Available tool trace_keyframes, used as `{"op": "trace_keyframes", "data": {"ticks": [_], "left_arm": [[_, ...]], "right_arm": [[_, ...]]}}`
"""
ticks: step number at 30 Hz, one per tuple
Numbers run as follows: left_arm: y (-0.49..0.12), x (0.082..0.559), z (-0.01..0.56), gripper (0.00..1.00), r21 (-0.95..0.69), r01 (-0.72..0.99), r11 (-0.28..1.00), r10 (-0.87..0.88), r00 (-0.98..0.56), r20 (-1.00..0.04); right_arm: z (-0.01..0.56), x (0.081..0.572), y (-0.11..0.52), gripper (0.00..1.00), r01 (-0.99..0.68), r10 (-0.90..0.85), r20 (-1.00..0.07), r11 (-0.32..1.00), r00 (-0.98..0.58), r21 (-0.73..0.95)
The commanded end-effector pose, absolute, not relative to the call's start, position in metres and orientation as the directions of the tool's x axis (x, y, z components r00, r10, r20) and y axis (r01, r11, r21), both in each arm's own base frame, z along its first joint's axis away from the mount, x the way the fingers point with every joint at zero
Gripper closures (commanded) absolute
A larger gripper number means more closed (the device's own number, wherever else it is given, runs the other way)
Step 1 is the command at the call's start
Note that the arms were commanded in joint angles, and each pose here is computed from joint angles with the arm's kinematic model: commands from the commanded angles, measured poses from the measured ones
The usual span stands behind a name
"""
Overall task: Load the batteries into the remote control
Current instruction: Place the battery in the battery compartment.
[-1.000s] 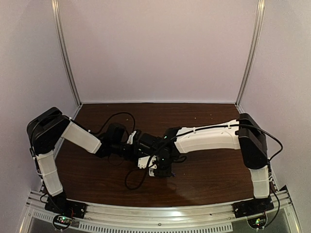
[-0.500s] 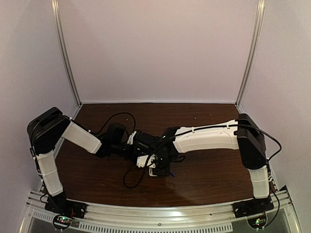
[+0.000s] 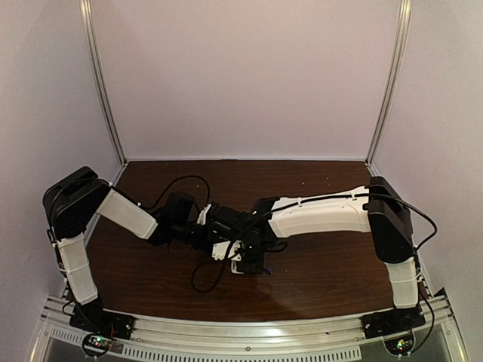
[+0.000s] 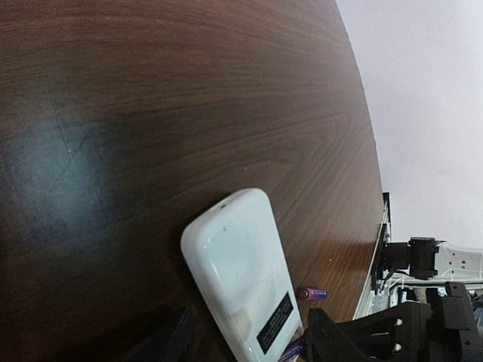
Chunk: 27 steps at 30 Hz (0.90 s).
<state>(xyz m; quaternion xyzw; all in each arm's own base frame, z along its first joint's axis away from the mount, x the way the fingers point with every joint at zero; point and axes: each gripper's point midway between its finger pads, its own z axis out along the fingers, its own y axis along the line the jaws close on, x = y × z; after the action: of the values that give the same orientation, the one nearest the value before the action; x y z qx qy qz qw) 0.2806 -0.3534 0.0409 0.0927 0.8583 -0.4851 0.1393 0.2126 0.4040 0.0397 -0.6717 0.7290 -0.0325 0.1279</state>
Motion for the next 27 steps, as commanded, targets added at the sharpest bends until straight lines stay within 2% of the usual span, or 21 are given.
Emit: {"op": "trace_keyframes", "data": {"ticks": [1, 11, 19, 27], "left_arm": [[-0.351, 0.282, 0.037, 0.47, -0.817, 0.293, 0.497, 0.018, -0.945, -0.327], [-0.352, 0.28, 0.037, 0.46, -0.819, 0.293, 0.494, 0.026, -0.946, -0.323], [-0.351, 0.278, 0.035, 0.46, -0.82, 0.289, 0.494, 0.033, -0.949, -0.314], [-0.35, 0.277, 0.033, 0.45, -0.819, 0.286, 0.498, 0.032, -0.949, -0.312]], "right_arm": [[0.037, 0.213, 0.412, 0.89, -0.971, -0.987, -0.15, 0.086, -0.053, -0.221], [0.037, 0.211, 0.417, 0.89, -0.975, -0.984, -0.173, 0.081, -0.045, -0.208], [0.04, 0.215, 0.414, 0.77, -0.971, -0.982, -0.178, 0.099, -0.06, -0.218], [0.077, 0.215, 0.42, 0.68, -0.969, -0.948, -0.303, 0.164, -0.102, -0.185]]}}
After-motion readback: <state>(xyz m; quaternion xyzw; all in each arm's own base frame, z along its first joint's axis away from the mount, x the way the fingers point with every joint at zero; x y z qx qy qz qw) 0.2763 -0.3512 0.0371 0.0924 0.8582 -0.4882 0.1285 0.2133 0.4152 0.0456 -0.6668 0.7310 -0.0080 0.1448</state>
